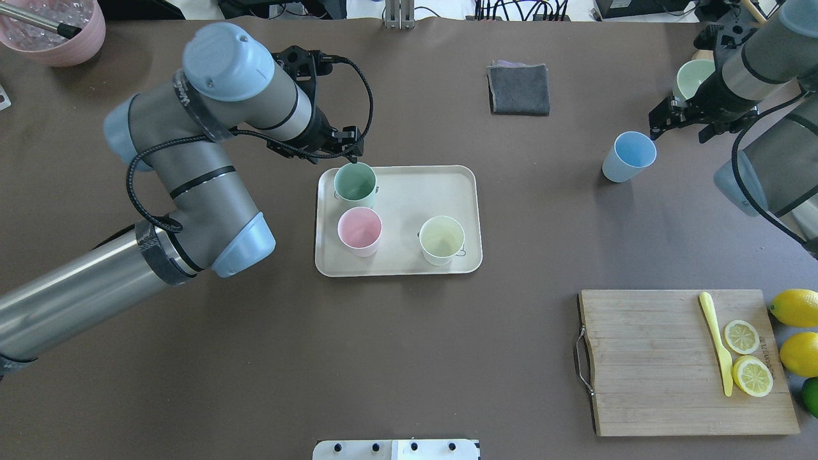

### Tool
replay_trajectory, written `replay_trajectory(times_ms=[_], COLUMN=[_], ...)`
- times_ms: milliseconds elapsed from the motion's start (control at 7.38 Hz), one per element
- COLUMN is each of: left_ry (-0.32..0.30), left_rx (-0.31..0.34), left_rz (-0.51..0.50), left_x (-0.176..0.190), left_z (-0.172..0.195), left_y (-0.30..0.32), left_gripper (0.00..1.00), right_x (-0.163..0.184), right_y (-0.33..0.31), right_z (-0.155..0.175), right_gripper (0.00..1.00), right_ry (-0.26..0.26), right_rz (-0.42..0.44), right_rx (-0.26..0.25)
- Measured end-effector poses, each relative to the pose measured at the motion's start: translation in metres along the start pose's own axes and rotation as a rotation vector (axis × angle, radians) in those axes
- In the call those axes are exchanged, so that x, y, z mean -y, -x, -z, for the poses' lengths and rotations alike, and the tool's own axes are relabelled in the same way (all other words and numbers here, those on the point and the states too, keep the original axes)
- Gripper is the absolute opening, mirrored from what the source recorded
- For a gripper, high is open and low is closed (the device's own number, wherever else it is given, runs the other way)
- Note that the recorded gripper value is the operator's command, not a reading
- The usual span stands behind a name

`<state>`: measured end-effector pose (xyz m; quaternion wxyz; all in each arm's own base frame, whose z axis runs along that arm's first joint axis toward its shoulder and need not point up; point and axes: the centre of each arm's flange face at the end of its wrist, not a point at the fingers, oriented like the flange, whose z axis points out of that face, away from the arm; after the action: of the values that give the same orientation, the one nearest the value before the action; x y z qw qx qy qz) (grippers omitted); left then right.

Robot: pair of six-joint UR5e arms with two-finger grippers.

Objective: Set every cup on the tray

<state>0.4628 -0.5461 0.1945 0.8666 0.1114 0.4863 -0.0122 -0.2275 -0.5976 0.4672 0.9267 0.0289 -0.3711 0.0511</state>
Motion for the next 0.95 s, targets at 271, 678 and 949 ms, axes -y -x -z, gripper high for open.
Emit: replay_trajectory(times_ms=[271,678,949], left_ry=[-0.003,-0.004,-0.006], left_rx=[-0.022,-0.016,-0.009], left_rz=[-0.009,-0.015,-0.023], left_x=[0.013,0.012,0.012], left_z=[0.021,0.023,0.022], left_y=[0.008,0.019,0.023], left_gripper=[0.98,0.98,0.98], right_x=[-0.005,-0.012,-0.014], right_y=[0.006,0.015,0.023], right_z=[-0.018,-0.048,-0.044], right_gripper=[0.63,0.00,0.00], right_ry=[0.014,-0.007,-0.021], right_rz=[0.001,-0.025,-0.028], right_rx=[-0.014,-0.005,0.015])
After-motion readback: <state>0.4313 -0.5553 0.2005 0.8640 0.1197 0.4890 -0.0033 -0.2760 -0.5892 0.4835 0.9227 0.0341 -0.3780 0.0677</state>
